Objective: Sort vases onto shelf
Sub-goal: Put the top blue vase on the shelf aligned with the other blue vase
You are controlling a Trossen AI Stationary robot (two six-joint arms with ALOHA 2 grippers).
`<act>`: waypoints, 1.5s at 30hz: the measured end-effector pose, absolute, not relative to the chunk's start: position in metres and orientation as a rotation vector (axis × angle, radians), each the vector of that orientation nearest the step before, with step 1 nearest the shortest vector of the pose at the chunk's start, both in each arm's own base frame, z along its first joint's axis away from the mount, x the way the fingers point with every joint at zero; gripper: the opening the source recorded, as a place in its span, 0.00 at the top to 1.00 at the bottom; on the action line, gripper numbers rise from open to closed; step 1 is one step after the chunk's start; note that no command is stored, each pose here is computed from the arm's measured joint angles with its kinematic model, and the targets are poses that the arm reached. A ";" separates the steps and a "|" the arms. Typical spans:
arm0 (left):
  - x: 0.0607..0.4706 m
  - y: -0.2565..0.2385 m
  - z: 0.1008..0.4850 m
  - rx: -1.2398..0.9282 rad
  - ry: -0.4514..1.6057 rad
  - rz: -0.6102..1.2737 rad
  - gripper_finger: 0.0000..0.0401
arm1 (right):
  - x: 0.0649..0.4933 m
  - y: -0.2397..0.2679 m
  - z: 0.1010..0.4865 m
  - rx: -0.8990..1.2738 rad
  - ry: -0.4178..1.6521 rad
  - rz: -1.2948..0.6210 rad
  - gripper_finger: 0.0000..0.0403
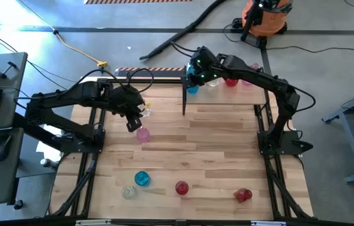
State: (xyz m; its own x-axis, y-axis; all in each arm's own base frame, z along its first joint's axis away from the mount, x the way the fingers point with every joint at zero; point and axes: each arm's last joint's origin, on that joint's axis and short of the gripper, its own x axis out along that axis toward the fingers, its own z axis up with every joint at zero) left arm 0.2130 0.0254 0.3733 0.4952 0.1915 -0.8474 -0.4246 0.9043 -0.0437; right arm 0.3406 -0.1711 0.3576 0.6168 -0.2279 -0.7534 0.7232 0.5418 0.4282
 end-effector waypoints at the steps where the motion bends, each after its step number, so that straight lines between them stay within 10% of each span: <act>1: 0.213 0.025 0.373 -0.261 0.986 0.378 0.72 | 0.340 -0.171 0.357 0.808 0.699 -0.627 0.82; 45: 0.213 0.025 0.373 -0.260 0.987 0.378 0.72 | 0.335 -0.173 0.355 0.812 0.747 -0.634 0.82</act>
